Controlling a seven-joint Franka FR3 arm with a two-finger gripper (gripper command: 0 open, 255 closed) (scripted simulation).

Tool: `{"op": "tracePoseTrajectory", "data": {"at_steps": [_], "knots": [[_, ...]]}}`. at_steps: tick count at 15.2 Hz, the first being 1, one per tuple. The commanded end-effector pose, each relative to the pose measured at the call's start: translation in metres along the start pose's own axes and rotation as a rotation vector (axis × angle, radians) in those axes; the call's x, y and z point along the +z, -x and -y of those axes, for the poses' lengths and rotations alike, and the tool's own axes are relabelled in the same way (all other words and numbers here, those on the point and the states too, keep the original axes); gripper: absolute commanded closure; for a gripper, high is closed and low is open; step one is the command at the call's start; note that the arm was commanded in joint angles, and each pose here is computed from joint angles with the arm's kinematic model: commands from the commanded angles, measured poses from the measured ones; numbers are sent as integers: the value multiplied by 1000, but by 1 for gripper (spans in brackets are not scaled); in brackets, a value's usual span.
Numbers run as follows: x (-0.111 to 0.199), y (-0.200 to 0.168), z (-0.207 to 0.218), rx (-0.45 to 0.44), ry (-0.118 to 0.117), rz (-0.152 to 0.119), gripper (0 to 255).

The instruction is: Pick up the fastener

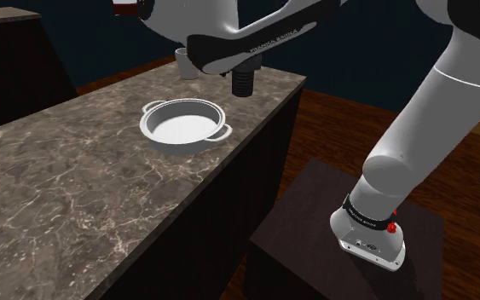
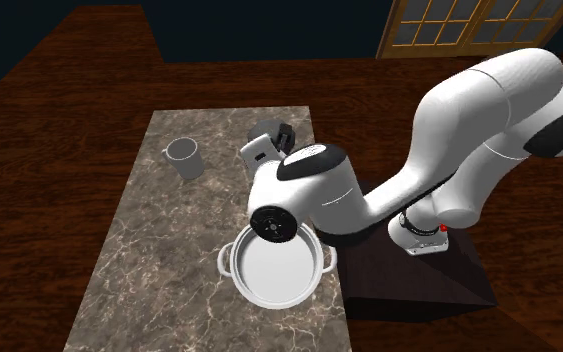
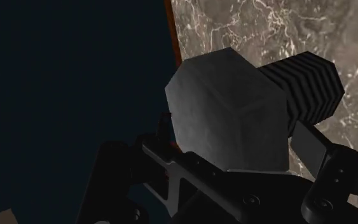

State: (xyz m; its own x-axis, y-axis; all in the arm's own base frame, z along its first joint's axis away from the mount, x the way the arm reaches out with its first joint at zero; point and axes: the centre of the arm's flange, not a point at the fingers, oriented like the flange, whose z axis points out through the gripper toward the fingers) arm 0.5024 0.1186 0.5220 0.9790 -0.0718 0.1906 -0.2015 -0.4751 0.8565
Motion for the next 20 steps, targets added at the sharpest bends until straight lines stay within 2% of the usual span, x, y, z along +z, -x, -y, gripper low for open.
{"op": "tracePoseTrajectory", "data": {"at_steps": [1, 3, 4, 13, 14, 20], "knots": [[-3, -26, 18, 38, 132, -20, 0], [-4, -50, 36, 66, 255, -35, 0], [-4, -56, 40, 73, 286, -39, 0], [15, -49, 75, 73, 286, -39, 0], [16, -49, 76, 73, 286, -38, 255], [16, -49, 76, 73, 286, -38, 255]]}}
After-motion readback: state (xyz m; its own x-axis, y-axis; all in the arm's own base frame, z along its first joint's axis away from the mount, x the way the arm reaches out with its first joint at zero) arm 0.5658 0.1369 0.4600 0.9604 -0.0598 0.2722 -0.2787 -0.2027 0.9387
